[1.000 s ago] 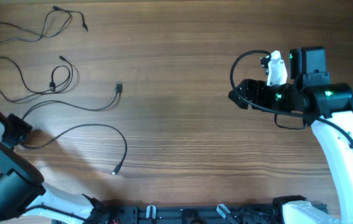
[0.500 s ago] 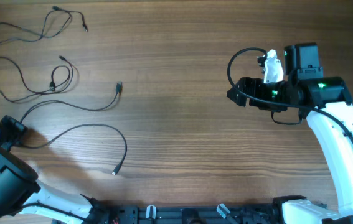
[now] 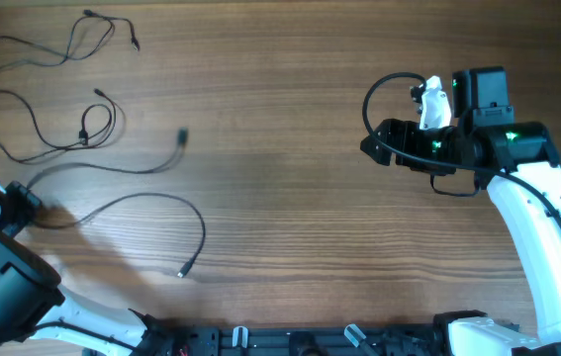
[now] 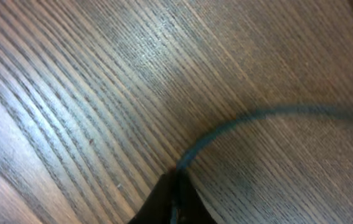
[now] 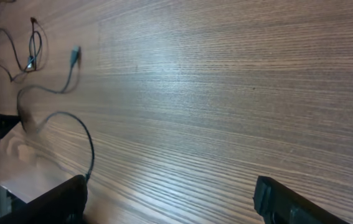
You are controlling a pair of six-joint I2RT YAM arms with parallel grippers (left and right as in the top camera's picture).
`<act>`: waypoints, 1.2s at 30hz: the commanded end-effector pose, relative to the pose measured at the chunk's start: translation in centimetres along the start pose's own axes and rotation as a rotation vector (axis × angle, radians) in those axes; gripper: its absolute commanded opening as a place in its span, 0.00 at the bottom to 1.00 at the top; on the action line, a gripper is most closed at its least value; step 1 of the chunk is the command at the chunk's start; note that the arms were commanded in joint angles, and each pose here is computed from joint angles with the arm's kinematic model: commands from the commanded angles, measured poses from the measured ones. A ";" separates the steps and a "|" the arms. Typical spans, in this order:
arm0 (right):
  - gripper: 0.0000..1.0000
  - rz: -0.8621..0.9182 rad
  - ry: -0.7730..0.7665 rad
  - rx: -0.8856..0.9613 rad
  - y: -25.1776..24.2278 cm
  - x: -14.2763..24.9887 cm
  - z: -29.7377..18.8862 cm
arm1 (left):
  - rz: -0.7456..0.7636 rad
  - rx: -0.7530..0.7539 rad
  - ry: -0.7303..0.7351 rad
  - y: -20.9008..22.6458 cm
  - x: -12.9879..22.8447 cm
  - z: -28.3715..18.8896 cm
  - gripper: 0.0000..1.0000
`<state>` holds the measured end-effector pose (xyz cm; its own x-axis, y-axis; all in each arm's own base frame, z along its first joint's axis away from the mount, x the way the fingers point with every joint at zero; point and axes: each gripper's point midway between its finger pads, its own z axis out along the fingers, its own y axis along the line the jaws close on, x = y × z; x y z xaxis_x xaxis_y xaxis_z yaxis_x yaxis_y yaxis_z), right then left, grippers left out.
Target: Untangle cables
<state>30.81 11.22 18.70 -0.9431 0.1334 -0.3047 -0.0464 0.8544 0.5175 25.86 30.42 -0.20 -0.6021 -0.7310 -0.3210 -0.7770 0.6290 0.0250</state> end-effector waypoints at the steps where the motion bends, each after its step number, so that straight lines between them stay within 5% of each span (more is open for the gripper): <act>1: 0.88 0.006 -0.005 0.011 -0.1 -0.2 0.1 | 0.042 -0.160 0.062 2.9 1.7 1.4 0.04; 6: 0.88 0.006 -0.006 0.011 -0.1 -0.2 0.1 | 0.230 -0.278 0.087 5.0 1.6 0.8 0.04; 14: 0.88 0.007 -0.005 0.011 -0.1 -0.2 0.1 | 0.329 -0.330 0.000 5.6 -2.3 -1.8 0.04; 24: 0.88 0.026 -0.005 0.011 -0.1 -0.2 0.1 | 0.339 -0.371 -0.231 5.6 -10.7 -7.4 0.04; 36: 0.88 0.054 -0.001 0.012 -0.1 -0.1 0.1 | 0.329 -0.447 -0.371 8.0 -14.3 -9.1 0.04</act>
<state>30.78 11.21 18.69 -0.9444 0.1619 -0.2861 -0.0141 0.8495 0.5274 27.46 42.11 11.03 -0.7914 -0.3446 -0.5049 -0.5960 0.6185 0.5121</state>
